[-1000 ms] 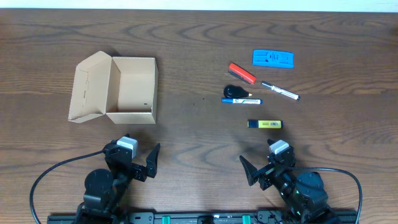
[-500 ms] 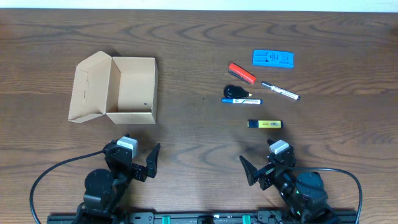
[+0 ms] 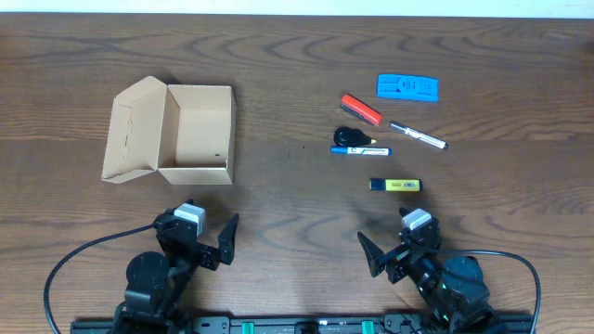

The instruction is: Pack container

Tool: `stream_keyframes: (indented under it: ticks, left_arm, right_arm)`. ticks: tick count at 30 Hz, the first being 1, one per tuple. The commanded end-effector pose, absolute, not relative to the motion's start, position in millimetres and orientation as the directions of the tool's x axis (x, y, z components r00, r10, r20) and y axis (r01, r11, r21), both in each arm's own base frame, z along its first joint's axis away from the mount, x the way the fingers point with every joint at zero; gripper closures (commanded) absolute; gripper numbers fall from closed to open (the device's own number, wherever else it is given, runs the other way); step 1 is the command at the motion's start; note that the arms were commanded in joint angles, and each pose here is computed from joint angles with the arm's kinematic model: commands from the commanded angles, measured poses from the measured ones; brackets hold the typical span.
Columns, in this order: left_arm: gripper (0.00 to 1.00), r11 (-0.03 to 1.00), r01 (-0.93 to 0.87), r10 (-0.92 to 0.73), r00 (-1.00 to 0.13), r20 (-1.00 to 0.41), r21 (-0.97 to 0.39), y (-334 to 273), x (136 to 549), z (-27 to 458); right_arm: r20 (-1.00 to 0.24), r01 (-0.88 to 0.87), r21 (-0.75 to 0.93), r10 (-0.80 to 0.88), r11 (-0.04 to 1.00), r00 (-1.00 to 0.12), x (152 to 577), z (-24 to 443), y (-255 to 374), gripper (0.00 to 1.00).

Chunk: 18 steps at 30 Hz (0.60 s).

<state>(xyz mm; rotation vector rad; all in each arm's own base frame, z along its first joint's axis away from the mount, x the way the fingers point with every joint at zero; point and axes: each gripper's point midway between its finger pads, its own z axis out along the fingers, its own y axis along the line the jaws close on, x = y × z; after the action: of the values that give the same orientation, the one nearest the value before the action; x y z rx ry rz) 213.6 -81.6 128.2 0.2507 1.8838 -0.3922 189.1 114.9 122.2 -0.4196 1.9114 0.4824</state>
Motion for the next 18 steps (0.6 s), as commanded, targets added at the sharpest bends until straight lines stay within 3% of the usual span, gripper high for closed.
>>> stream_keyframes:
  ticks: [1, 6, 12, 18]
  left_arm:
    - [0.05, 0.914, 0.367, -0.036, -0.356, -0.934, -0.175, -84.4, 212.6, 121.1]
    - [0.05, 0.885, 0.396, -0.100, -0.351, -0.931, -0.245, -92.9, 210.8, 135.2]
    - [0.05, 0.914, 0.342, -0.103, -0.330, -0.938, -0.220, -82.8, 218.5, 175.9]
    - [0.05, 0.952, 0.283, 0.021, -0.433, -0.901, -0.114, -74.5, 244.8, 198.7]
  right_arm:
    - [-0.929, -0.507, 0.127, -0.077, 0.853, -0.363, 188.3, 120.4, 116.0, 0.01]
    - [-0.929, -0.507, 0.127, -0.077, 0.853, -0.363, 188.3, 120.4, 116.0, 0.01]
    - [-0.929, -0.507, 0.127, -0.077, 0.853, -0.363, 188.3, 120.4, 116.0, 0.01]
    - [-0.929, -0.507, 0.127, -0.077, 0.853, -0.363, 188.3, 120.4, 116.0, 0.01]
